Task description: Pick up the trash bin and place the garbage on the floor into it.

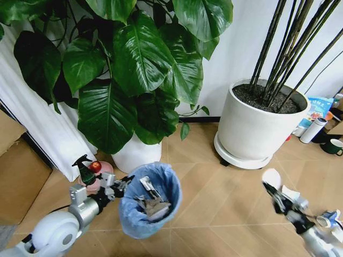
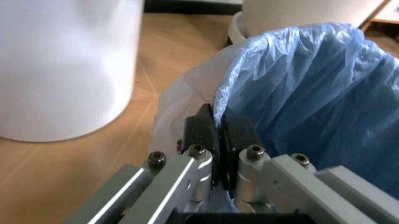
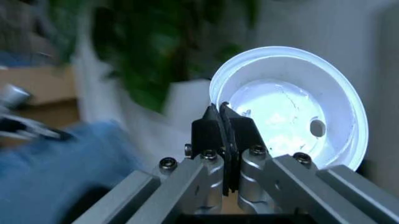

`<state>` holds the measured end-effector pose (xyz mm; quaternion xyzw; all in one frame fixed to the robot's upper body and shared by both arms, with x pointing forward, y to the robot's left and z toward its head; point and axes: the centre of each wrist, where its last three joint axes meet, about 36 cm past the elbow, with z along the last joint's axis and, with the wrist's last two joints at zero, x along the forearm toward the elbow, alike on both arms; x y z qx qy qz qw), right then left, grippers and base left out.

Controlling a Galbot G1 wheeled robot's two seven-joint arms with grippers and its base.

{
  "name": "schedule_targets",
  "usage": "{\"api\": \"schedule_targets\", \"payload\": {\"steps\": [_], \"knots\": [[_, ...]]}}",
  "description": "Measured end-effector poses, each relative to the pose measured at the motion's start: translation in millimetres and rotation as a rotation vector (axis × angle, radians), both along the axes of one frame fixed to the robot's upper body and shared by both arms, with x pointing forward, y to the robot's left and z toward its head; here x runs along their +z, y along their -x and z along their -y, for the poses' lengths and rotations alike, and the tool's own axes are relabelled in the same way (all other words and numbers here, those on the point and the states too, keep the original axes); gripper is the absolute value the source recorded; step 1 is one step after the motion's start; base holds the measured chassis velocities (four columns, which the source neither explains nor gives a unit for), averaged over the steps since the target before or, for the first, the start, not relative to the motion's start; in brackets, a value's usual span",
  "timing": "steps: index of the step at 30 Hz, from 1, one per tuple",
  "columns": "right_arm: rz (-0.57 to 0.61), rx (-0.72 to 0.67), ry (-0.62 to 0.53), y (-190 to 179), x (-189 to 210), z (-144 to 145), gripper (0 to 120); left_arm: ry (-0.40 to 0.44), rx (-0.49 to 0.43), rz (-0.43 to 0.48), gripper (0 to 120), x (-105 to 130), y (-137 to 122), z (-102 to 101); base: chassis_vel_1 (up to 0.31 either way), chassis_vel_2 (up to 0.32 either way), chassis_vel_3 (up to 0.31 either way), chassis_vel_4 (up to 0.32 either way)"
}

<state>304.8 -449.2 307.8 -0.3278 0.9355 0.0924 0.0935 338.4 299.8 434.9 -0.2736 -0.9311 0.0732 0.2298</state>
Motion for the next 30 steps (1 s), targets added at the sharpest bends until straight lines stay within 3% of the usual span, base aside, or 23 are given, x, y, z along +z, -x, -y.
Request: {"api": "schedule_targets", "payload": {"steps": [5,9,14,23,30], "knots": [[0.02,0.15,-0.049,-23,16,-39,0,0.001,-0.011,-0.004,0,-4,-7,4,0.0,0.0,0.0,0.0],[0.008,0.33,-0.153,-43,25,-104,0,0.014,-0.013,0.012,0,-1,-24,7,0.0,0.0,0.0,0.0],[-0.012,0.498,-0.216,-51,18,-140,0,0.03,-0.023,0.018,0,-3,-37,14,0.0,0.0,0.0,0.0],[-0.023,0.626,-0.246,-79,13,-175,0,0.058,-0.03,0.017,0,-7,-49,27,0.0,0.0,0.0,0.0],[-0.044,0.639,-0.241,-91,3,-185,0,0.066,-0.034,0.009,0,-8,-48,33,0.0,0.0,0.0,0.0]]}}
